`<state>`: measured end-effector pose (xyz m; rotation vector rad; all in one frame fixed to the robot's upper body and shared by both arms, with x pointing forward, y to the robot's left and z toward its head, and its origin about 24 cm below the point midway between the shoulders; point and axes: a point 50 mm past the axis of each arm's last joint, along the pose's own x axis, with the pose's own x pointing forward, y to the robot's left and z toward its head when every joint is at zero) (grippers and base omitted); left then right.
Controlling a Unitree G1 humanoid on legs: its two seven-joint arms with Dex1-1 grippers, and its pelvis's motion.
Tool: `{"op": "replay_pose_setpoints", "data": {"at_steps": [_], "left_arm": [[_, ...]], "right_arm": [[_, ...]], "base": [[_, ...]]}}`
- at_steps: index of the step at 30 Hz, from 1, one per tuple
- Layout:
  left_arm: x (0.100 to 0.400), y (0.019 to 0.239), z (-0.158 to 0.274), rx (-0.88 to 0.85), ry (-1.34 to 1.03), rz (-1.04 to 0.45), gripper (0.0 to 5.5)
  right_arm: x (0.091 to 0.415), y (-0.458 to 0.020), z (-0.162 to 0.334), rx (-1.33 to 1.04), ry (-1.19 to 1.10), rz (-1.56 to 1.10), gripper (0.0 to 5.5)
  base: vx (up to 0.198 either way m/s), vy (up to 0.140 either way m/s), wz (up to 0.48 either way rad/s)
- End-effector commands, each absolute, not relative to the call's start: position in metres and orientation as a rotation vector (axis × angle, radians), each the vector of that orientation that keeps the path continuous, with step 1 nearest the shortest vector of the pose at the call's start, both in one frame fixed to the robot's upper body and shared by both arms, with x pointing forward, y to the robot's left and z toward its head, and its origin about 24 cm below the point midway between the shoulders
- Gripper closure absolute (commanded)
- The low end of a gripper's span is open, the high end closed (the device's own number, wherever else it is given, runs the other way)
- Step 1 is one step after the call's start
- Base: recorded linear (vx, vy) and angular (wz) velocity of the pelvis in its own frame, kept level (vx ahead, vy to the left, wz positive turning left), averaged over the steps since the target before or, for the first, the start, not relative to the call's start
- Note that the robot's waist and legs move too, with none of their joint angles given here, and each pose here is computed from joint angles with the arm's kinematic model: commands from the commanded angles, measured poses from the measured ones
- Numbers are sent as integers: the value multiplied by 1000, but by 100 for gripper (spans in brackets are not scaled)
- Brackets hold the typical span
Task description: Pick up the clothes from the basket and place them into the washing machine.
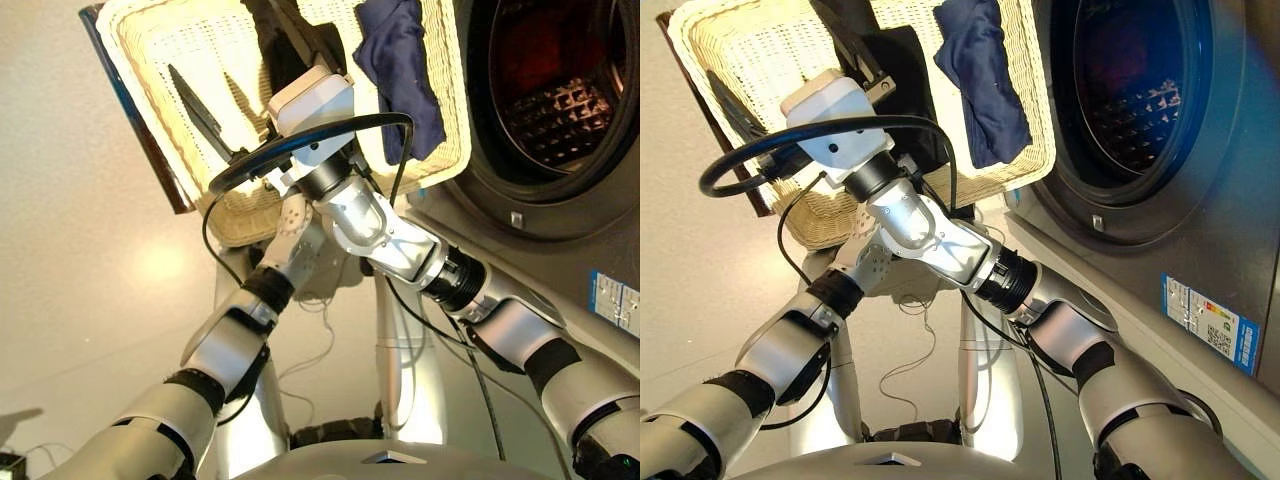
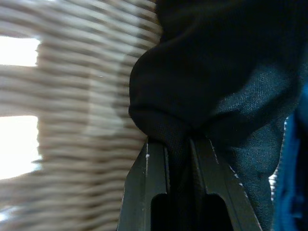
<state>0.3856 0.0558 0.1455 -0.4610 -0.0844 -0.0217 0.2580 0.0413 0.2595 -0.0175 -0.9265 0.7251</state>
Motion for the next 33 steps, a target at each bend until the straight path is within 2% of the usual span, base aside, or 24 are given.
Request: {"op": "replay_pose_setpoints", "data": {"at_steps": [1,8,14,17,20,26,33], "left_arm": [[387,39,133,-419,24,-24,550],[374,43,151,-388,-136,-115,550],[358,70,159,-336,-277,-115,550],[351,90,150,-225,-317,-90,550],[341,108,146,-167,-361,-76,550],[318,130,143,-62,-448,-73,550],[294,132,167,136,-649,-148,550]], "right_arm": [[221,44,296,117,-1136,823,0],[242,15,289,10,-1126,673,0],[268,-22,281,-57,-1076,502,0],[276,-39,275,-74,-1047,446,0],[279,-58,270,-74,-1030,407,0],[278,-84,253,-42,-965,379,0],[275,-95,239,53,-868,470,0]], "base": [[0,0,0],[0,0,0],[0,0,0],[0,0,0],[0,0,0],[30,1,18],[7,2,4]]}}
